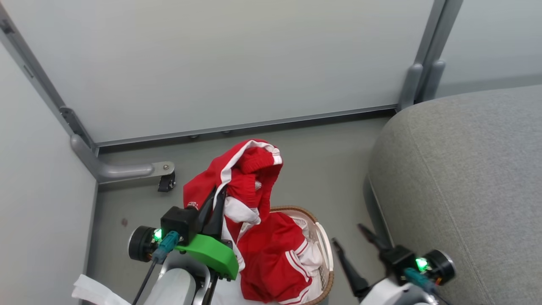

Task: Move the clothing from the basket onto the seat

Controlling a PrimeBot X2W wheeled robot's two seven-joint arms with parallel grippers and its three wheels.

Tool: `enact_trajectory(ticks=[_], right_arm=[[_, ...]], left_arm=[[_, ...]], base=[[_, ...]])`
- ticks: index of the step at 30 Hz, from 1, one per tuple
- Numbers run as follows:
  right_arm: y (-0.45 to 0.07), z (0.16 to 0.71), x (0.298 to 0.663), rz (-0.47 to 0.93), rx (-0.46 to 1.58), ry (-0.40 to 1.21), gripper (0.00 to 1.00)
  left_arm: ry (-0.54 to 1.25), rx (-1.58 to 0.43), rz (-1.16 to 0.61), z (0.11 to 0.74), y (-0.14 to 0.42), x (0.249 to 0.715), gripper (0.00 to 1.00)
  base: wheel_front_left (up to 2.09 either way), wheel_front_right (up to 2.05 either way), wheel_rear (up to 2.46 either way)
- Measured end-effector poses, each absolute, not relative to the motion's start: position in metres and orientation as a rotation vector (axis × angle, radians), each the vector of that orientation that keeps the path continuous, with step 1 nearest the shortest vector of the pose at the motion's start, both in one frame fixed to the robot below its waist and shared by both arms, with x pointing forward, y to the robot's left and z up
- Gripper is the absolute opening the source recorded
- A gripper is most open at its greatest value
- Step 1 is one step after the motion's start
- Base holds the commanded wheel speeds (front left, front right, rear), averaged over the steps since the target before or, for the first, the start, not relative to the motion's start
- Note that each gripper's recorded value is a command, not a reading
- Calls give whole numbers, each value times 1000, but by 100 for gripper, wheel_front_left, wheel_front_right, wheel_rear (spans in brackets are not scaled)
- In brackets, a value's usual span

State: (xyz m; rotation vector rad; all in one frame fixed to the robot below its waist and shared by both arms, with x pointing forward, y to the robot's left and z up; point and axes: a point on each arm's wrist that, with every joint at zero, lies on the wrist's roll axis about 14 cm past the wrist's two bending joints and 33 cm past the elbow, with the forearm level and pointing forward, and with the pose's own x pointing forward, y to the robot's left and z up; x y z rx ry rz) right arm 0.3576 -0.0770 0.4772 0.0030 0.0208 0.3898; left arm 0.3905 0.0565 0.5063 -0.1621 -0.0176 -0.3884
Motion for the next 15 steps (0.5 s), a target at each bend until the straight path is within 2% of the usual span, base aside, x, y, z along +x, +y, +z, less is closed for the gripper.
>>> enact_trajectory(ticks=[10, 15], right_arm=[[28, 488, 363, 781, -112, -7, 100], [54, 490, 371, 867, -159, -10, 100]], left_arm=[[-23, -179, -406, 510, 53, 384, 0], [-26, -182, -413, 512, 52, 383, 0]], base=[[0, 0, 0], [0, 0, 0]])
